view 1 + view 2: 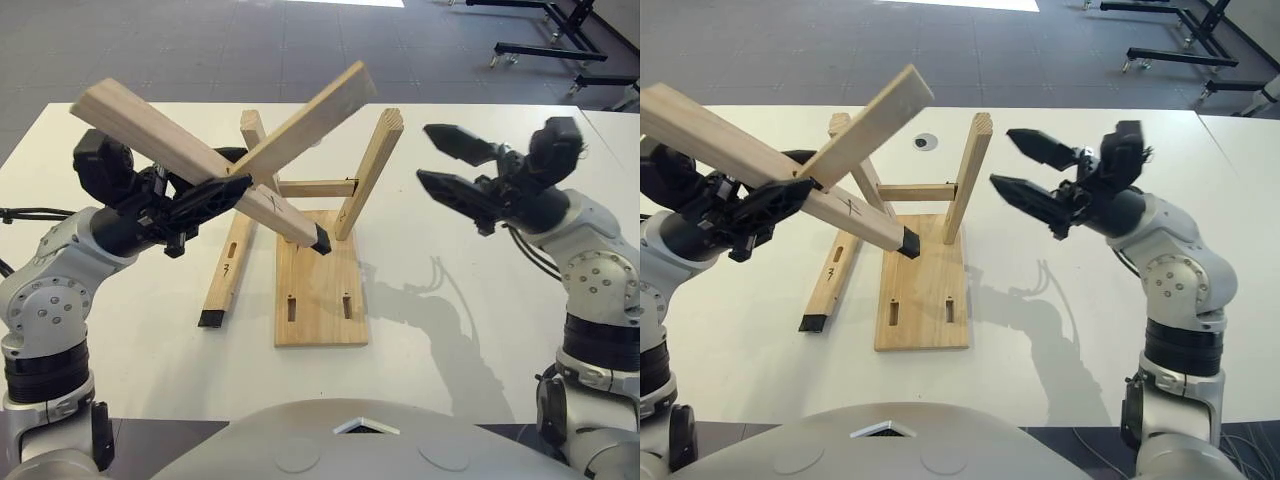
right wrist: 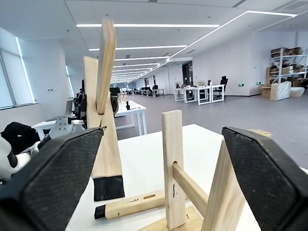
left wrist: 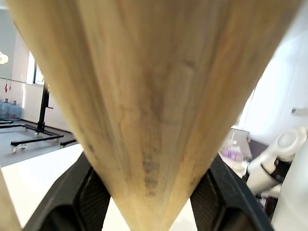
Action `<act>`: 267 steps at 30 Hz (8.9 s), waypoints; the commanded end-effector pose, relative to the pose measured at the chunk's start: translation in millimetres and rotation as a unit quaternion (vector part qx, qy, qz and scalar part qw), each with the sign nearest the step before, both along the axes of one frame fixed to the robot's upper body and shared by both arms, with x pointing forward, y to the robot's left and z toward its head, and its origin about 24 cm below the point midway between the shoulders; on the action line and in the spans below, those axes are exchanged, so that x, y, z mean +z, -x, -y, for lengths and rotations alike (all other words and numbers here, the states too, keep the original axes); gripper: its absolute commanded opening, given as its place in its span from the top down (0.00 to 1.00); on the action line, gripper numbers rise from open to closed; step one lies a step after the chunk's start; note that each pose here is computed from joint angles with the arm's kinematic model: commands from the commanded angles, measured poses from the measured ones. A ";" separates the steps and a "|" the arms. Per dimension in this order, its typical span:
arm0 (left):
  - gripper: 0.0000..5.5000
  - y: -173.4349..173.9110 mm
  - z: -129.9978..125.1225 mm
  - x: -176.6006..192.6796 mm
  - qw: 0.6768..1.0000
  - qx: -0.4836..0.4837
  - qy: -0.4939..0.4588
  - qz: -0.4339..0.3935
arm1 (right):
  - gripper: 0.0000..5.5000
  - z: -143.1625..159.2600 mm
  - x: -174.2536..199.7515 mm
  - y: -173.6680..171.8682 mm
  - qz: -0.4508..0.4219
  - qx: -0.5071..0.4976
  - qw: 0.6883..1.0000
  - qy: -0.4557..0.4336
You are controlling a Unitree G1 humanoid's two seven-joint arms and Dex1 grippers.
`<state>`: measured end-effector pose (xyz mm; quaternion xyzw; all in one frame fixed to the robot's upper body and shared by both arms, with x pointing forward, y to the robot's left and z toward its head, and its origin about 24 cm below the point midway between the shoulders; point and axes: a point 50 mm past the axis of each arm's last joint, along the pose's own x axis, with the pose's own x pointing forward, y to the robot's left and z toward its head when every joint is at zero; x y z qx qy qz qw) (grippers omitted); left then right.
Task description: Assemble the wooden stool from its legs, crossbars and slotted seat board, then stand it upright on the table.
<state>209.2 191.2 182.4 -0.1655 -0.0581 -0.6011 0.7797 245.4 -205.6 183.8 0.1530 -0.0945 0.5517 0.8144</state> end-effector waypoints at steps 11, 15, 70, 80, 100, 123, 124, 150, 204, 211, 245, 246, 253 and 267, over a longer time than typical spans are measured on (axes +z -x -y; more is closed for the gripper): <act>0.63 27.3 7.8 -20.8 0.986 -0.023 -0.153 0.068 | 0.17 4.5 23.4 -37.9 0.006 0.002 1.000 -0.010; 0.63 26.3 11.4 -26.7 0.976 -0.001 -0.197 0.091 | 0.17 1.9 20.9 -41.8 -0.008 0.018 1.000 0.003; 0.63 17.7 7.5 -84.7 0.919 -0.047 -0.388 0.038 | 0.17 -20.9 -6.3 -40.3 -0.051 0.033 0.998 0.028; 0.42 -8.1 3.5 -87.6 0.893 0.025 -0.440 0.092 | 0.17 -21.6 -10.3 -37.8 -0.047 0.017 0.999 0.017; 0.21 18.2 -34.9 -82.1 0.870 0.096 -0.479 0.067 | 0.17 -7.4 -7.8 -38.5 -0.031 -0.028 0.999 0.006; 0.21 14.7 -23.7 -120.6 0.798 0.324 -0.461 -0.214 | 0.17 -20.7 -36.1 -15.3 -0.067 -0.061 0.996 -0.003; 0.21 15.2 -24.2 -121.8 0.796 0.321 -0.464 -0.218 | 0.17 -21.3 -37.5 -13.8 -0.068 -0.065 0.996 -0.004; 0.21 1.1 -37.0 -117.0 0.780 0.295 -0.525 -0.167 | 0.17 -27.0 -47.0 -12.5 -0.073 -0.079 0.994 -0.018; 0.82 -21.6 -59.2 6.7 0.968 0.215 0.110 -0.066 | 0.17 -6.0 42.1 -58.7 0.017 -0.191 0.974 -0.124; 0.82 -38.0 -43.0 49.6 0.977 0.173 0.121 0.036 | 0.17 -33.7 45.4 -49.3 0.050 -0.088 0.986 -0.136; 0.82 -53.5 51.3 35.9 0.860 -0.384 0.090 -0.325 | 0.20 -122.6 78.8 -55.7 0.070 0.372 0.878 -0.291; 0.82 -53.3 51.5 35.4 0.859 -0.385 0.089 -0.326 | 0.23 -123.2 79.4 -54.5 0.071 0.376 0.877 -0.292; 0.82 -52.1 53.4 33.5 0.855 -0.390 0.087 -0.332 | 0.43 -127.1 83.3 -44.5 0.083 0.395 0.870 -0.282; 0.82 -46.1 58.6 32.8 0.899 -0.343 0.101 -0.252 | 0.62 -119.8 83.0 -36.3 0.095 0.413 0.856 -0.297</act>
